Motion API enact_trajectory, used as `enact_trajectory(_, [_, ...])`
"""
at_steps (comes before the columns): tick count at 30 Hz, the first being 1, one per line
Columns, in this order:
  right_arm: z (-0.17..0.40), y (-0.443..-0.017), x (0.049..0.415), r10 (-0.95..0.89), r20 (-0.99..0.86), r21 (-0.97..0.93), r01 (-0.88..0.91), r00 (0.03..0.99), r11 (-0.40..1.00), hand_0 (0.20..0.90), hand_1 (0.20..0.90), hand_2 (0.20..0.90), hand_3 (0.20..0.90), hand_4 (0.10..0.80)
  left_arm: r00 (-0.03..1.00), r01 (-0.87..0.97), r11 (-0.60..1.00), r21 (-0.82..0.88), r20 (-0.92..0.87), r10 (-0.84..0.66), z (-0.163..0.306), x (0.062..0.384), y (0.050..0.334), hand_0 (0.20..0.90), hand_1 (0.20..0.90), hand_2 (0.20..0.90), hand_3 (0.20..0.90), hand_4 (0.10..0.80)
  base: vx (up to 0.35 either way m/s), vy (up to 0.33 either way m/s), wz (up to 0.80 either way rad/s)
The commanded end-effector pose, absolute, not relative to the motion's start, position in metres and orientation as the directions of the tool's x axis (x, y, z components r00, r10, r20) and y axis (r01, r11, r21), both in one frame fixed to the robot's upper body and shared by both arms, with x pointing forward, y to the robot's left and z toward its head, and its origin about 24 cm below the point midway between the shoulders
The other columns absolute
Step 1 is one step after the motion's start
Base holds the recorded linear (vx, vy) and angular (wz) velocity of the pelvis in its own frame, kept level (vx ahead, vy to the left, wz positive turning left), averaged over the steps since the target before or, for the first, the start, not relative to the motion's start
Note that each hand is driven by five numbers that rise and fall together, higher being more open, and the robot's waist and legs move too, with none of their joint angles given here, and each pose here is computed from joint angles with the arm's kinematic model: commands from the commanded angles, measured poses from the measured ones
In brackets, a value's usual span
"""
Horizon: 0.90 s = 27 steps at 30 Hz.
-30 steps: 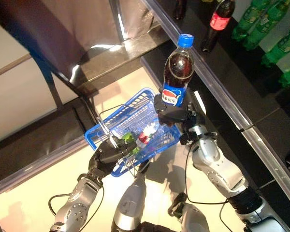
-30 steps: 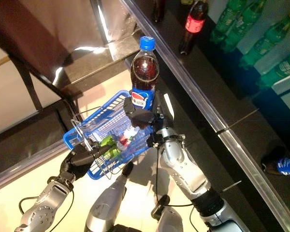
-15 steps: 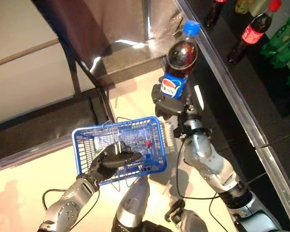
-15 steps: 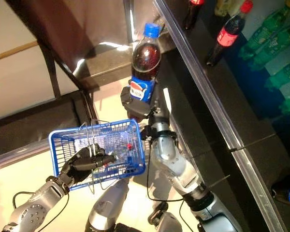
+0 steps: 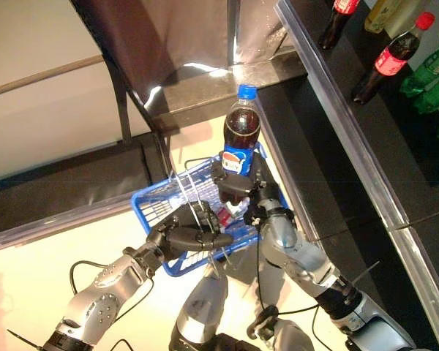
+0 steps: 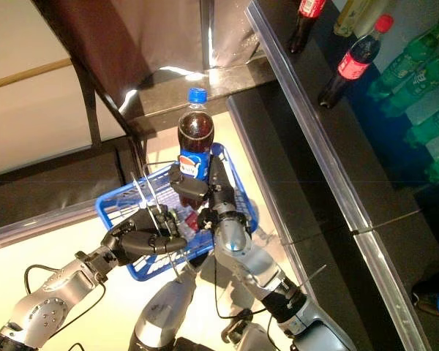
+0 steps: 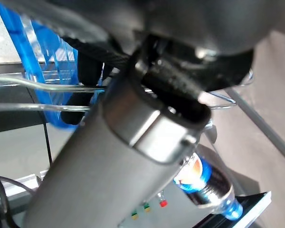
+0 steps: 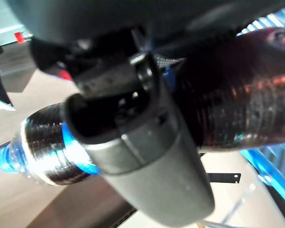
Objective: Pick up the drink and place into the basket.
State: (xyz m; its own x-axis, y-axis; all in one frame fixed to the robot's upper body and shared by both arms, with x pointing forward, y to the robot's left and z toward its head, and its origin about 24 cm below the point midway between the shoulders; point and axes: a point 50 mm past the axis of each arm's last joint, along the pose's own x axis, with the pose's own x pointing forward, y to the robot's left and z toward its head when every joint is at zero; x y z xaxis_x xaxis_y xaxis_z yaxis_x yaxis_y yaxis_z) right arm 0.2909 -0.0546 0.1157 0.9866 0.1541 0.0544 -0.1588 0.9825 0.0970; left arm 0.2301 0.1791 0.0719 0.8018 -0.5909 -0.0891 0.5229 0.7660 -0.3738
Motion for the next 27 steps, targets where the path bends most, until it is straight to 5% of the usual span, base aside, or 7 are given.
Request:
enact_trajectory(1, [0.161, -0.022, 0.289, 0.204, 0.311, 0.109, -0.248, 0.928, 0.963, 0.300, 0.300, 0.300, 0.200, 0.100, 0.349, 0.907, 0.420, -0.017, 0.587, -0.731, 0.202, 0.205, 0.138, 0.300, 0.300, 0.300, 0.200, 0.100, 0.055, 0.005, 0.04])
enact_trajectory(11, [0.115, -0.035, 0.308, 0.068, 0.152, 0.008, -0.070, 0.986, 0.997, 0.300, 0.300, 0.300, 0.200, 0.100, 0.189, 0.917, 0.371, 0.144, 0.663, -0.725, 0.228, 0.194, 0.142, 0.300, 0.300, 0.300, 0.200, 0.100, 0.029, -0.002, 0.08])
enact_trajectory(18, [0.087, -0.024, 0.309, 0.054, 0.046, 0.007, -0.055, 0.997, 0.998, 0.300, 0.300, 0.300, 0.200, 0.100, -0.017, 0.947, 0.216, 0.236, 0.713, -0.701, 0.244, 0.182, 0.126, 0.300, 0.300, 0.300, 0.200, 0.100, 0.006, -0.037, 0.12])
enact_trajectory(27, [0.067, 0.001, 0.303, 0.150, -0.043, -0.036, -0.151, 0.988, 0.988, 0.300, 0.300, 0.300, 0.200, 0.100, -0.070, 0.950, 0.180, 0.254, 0.738, -0.671, 0.251, 0.182, 0.107, 0.300, 0.300, 0.300, 0.200, 0.100, -0.002, -0.002, 0.02])
